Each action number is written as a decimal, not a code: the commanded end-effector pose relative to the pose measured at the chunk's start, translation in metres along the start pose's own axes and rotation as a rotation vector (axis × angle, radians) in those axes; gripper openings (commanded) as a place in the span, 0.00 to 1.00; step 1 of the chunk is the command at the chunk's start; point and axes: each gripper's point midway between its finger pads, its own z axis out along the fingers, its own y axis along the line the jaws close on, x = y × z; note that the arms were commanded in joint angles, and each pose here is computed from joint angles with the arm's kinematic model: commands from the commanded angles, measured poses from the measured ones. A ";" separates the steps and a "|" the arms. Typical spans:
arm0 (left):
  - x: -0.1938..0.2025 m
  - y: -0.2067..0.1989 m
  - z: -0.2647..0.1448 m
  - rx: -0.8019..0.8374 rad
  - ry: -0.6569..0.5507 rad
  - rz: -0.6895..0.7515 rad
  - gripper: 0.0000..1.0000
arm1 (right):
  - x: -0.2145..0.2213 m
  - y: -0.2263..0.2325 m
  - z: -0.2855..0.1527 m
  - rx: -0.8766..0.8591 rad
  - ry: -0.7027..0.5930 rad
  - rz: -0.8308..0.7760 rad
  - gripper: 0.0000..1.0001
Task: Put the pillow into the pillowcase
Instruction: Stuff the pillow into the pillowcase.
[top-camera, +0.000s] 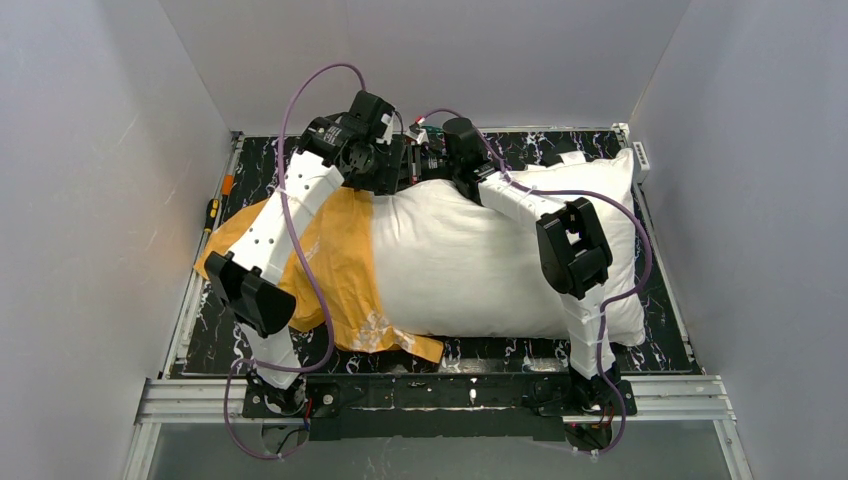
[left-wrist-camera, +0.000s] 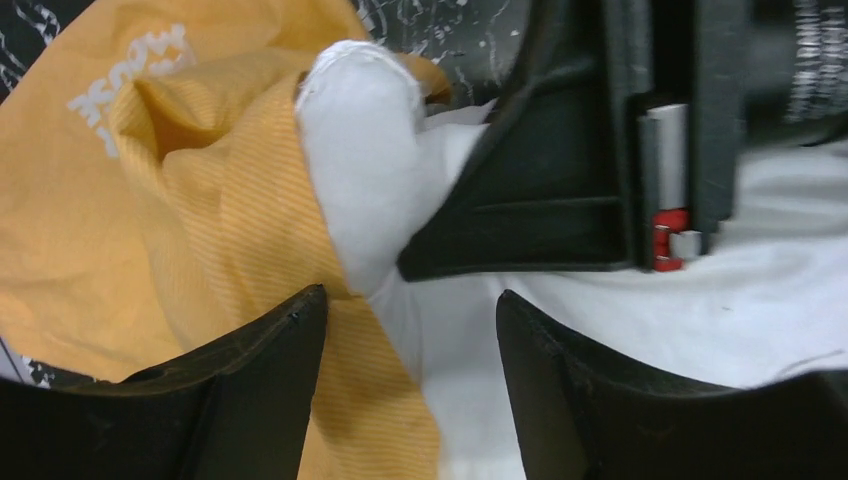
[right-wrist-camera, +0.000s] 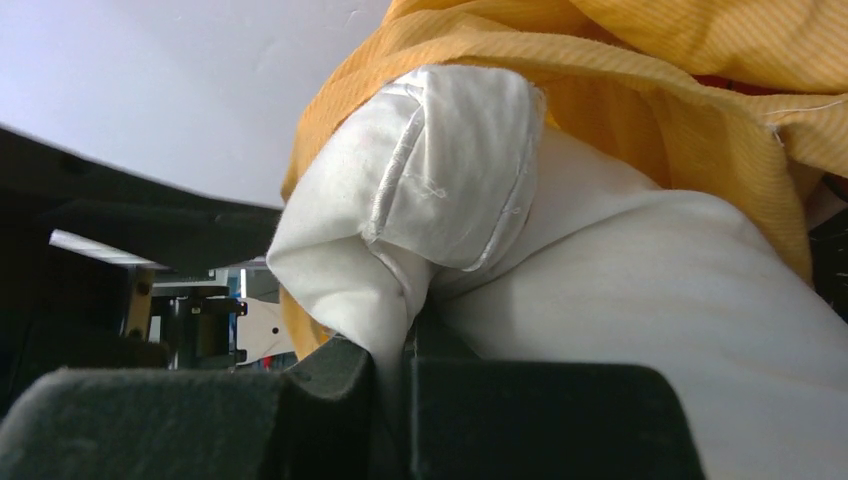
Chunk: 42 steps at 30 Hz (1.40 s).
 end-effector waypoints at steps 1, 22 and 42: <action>0.011 0.037 -0.016 -0.086 0.030 -0.089 0.58 | 0.010 0.025 -0.004 -0.029 0.036 -0.024 0.01; -0.056 0.045 -0.071 0.001 -0.242 -0.171 0.00 | 0.016 0.020 -0.015 0.041 0.086 -0.073 0.01; -0.113 -0.031 -0.098 0.425 -0.382 -0.188 0.00 | 0.088 0.166 -0.033 -0.315 0.294 -0.394 0.01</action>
